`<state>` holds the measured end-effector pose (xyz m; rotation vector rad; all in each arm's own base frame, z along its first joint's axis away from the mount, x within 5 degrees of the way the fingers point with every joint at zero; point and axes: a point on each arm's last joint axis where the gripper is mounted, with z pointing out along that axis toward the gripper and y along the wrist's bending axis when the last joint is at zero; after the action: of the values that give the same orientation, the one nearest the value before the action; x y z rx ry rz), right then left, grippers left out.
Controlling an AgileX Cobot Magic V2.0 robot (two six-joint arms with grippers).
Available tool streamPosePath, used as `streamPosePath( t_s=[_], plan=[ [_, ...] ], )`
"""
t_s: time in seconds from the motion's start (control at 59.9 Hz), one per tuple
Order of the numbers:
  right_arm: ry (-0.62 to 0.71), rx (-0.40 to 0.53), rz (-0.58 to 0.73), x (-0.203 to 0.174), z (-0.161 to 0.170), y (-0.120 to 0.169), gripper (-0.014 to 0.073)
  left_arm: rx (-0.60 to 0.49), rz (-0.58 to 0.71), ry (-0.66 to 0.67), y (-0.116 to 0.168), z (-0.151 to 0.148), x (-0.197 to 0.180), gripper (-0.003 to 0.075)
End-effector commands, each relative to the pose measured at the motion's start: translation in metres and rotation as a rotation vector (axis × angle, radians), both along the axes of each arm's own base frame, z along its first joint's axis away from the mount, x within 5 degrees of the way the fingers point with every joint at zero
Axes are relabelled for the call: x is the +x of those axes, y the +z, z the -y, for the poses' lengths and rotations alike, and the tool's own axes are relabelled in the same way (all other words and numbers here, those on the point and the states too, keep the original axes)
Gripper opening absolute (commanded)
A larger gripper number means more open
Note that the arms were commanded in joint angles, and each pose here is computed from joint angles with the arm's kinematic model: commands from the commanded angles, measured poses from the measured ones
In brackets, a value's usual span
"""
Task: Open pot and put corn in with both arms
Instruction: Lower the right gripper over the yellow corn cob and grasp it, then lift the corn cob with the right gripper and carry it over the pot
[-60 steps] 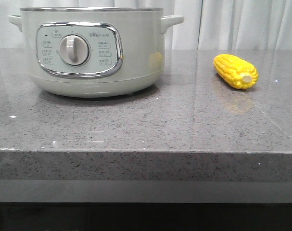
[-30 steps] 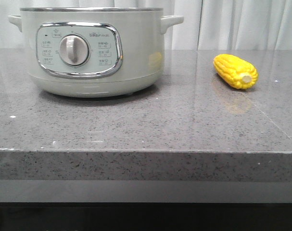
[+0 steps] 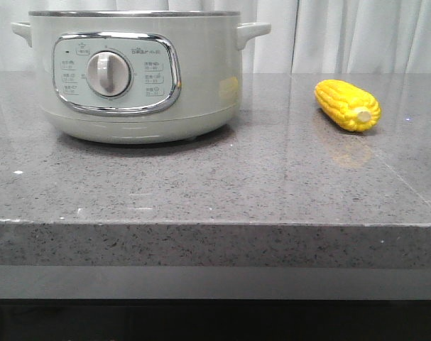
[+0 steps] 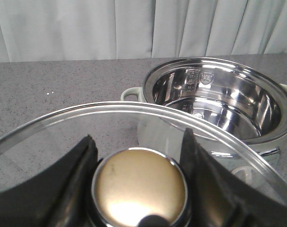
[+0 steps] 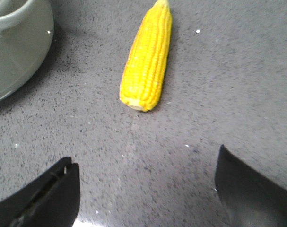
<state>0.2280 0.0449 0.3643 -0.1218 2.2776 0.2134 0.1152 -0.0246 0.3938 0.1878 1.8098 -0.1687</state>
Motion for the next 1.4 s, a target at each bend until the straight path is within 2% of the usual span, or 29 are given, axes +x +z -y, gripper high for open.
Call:
streamPosePath(
  t_s=[0.0, 0.117, 0.418, 0.819, 0.869, 0.935, 1.052, 1.253, 1.386],
  plan=[
    [0.002, 0.031, 0.039, 0.023, -0.005, 0.012, 0.0601, -0.052, 0.184, 0.014, 0.026, -0.002, -0.003, 0.0209],
    [0.005, 0.034, -0.003, 0.051, -0.011, 0.009, 0.0601, -0.052, 0.184, 0.014, 0.026, -0.002, -0.003, 0.0209],
    [0.009, 0.016, -0.118, 0.12, -0.023, -0.017, 0.0601, -0.052, 0.184, 0.014, 0.026, -0.002, -0.003, 0.0209],
    [0.019, -0.007, -0.258, 0.177, -0.033, -0.057, 0.0599, -0.052, 0.184, 0.014, 0.026, -0.002, -0.003, 0.0209],
    [0.021, -0.009, -0.267, 0.18, -0.034, -0.059, 0.0584, -0.052, 0.184, 0.014, 0.026, -0.002, -0.003, 0.0209],
    [0.023, -0.013, -0.289, 0.182, -0.035, -0.062, 0.0522, -0.052, 0.184, 0.014, 0.026, -0.002, -0.003, 0.0209],
    [0.03, -0.018, -0.32, 0.184, -0.035, -0.061, 0.0333, -0.052, 0.184, 0.014, 0.026, -0.002, -0.003, 0.0209],
    [0.037, -0.023, -0.319, 0.183, -0.035, -0.059, 0.0321, -0.052, 0.184, 0.014, 0.026, -0.002, -0.003, 0.0209],
    [0.05, -0.027, -0.271, 0.175, -0.034, -0.04, 0.0321, -0.052, 0.184, 0.014, 0.026, -0.002, -0.003, 0.0209]
  ],
)
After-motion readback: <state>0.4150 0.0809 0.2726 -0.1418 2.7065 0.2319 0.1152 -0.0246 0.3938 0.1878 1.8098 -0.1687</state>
